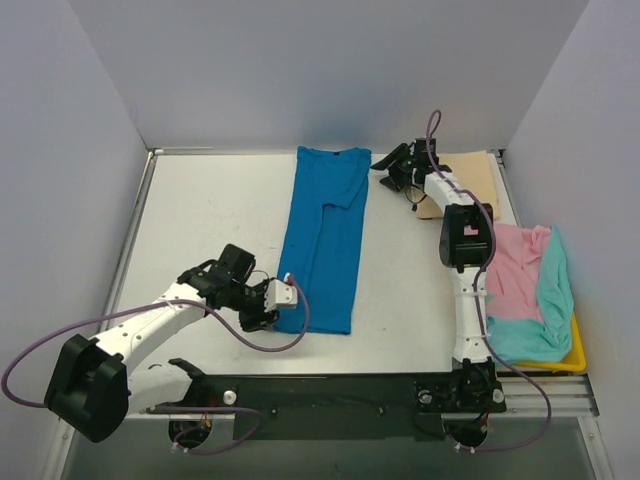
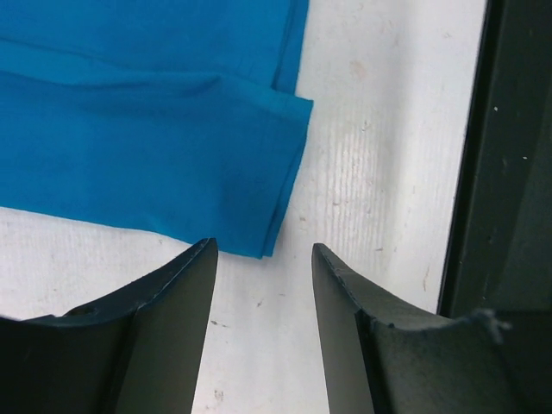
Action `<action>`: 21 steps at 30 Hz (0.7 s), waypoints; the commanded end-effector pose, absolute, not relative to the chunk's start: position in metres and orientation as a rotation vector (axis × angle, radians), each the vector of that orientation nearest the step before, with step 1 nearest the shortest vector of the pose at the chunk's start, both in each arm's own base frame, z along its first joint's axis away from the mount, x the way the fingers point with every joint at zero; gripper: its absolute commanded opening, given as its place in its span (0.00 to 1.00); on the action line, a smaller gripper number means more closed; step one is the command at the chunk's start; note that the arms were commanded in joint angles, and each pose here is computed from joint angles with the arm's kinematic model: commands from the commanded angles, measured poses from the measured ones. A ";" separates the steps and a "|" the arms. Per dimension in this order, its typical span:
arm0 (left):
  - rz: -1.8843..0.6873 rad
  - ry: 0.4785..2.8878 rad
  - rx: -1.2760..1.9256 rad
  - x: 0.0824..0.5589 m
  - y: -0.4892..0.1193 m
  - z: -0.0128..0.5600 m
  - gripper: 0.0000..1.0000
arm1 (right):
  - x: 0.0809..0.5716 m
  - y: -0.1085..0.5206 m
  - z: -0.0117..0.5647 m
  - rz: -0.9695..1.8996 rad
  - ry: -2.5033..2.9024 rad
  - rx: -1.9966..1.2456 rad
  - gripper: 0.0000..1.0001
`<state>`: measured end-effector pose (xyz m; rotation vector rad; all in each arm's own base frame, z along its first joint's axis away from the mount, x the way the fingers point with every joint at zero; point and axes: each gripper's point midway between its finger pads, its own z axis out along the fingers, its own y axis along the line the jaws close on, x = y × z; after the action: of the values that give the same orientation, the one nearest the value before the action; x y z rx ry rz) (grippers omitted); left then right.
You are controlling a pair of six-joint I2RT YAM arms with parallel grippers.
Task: Fold and stack the t-shirts
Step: Rotate the tshirt 90 degrees
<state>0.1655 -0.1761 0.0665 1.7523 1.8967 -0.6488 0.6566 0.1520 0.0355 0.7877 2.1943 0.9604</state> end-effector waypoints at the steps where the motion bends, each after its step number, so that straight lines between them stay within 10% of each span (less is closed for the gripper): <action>1: -0.654 1.797 1.704 0.173 -0.190 0.075 0.58 | 0.621 0.166 0.123 0.941 2.169 0.564 0.53; 6: -0.634 1.773 1.771 0.152 -0.175 0.065 0.59 | 0.543 0.185 0.147 0.679 2.356 0.361 0.53; 12: -0.592 1.713 1.738 0.138 -0.168 0.059 0.59 | 0.434 0.275 0.112 0.676 2.567 -0.028 0.00; 21: -0.535 1.616 1.671 0.139 -0.171 0.064 0.60 | 0.336 0.362 0.038 0.674 2.820 -0.330 0.00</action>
<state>0.1292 -0.1630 0.0564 1.7111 1.6723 -0.5566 0.3585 0.3832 0.0769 -0.3232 2.6607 0.7978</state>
